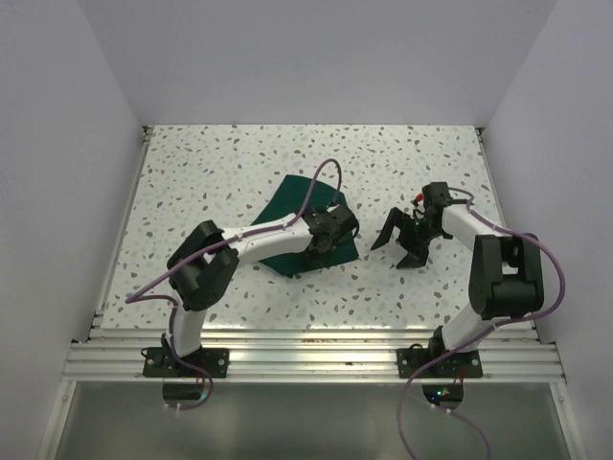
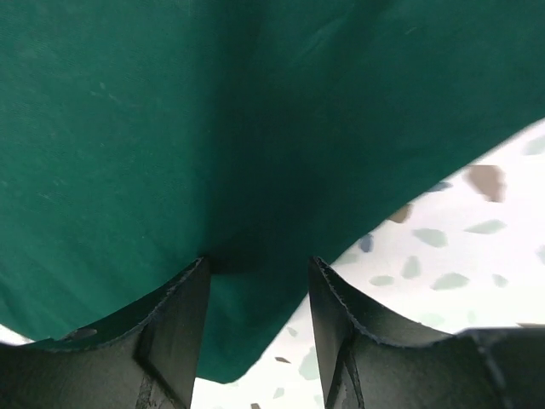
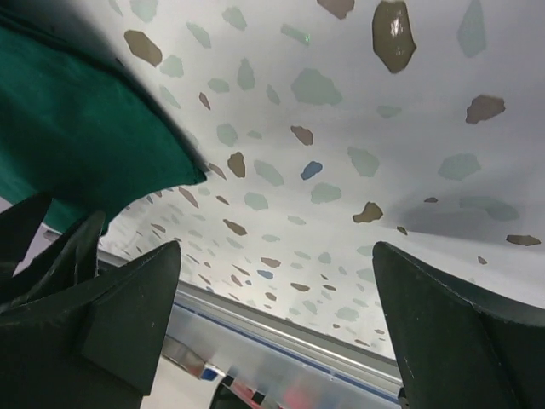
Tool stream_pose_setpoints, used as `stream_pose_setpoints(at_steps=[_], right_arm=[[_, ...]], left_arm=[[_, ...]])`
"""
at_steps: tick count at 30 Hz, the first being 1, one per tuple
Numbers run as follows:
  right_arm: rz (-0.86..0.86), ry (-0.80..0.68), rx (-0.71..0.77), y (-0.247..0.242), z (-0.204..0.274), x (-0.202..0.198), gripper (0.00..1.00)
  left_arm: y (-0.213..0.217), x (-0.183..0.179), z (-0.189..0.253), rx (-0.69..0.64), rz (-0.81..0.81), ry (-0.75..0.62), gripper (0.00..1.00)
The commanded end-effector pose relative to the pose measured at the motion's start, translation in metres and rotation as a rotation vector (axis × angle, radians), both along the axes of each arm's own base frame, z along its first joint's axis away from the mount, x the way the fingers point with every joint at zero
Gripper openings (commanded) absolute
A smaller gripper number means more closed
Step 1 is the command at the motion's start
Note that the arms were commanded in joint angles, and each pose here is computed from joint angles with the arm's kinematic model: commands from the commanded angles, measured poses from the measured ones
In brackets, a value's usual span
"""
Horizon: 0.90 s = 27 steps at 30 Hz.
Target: Prepare the surgical pack
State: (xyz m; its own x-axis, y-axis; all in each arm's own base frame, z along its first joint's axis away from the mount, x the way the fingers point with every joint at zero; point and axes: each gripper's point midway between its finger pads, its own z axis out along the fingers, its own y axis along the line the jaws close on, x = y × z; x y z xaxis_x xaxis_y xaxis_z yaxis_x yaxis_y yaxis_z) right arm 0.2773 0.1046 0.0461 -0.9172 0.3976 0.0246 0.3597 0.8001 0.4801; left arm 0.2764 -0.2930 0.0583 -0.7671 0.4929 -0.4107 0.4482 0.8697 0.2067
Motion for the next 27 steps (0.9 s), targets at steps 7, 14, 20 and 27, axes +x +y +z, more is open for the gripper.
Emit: stream_pose_setpoints(at_steps=[7, 14, 20, 27], right_arm=[[0.006, -0.048, 0.034, 0.005, 0.001, -0.016, 0.99], [0.009, -0.038, 0.051, 0.008, -0.002, -0.020, 0.99], [0.016, -0.038, 0.058, 0.009, 0.000, -0.020, 0.99], [0.054, -0.050, 0.132, 0.026, 0.006, -0.015, 0.99]], left_arm=[[0.049, 0.015, 0.002, 0.281, 0.089, -0.098, 0.53], [0.055, 0.023, 0.002, 0.330, 0.089, -0.144, 0.51], [0.053, 0.029, 0.004, 0.337, 0.058, -0.161, 0.30], [0.039, 0.035, 0.017, 0.229, 0.042, -0.128, 0.00]])
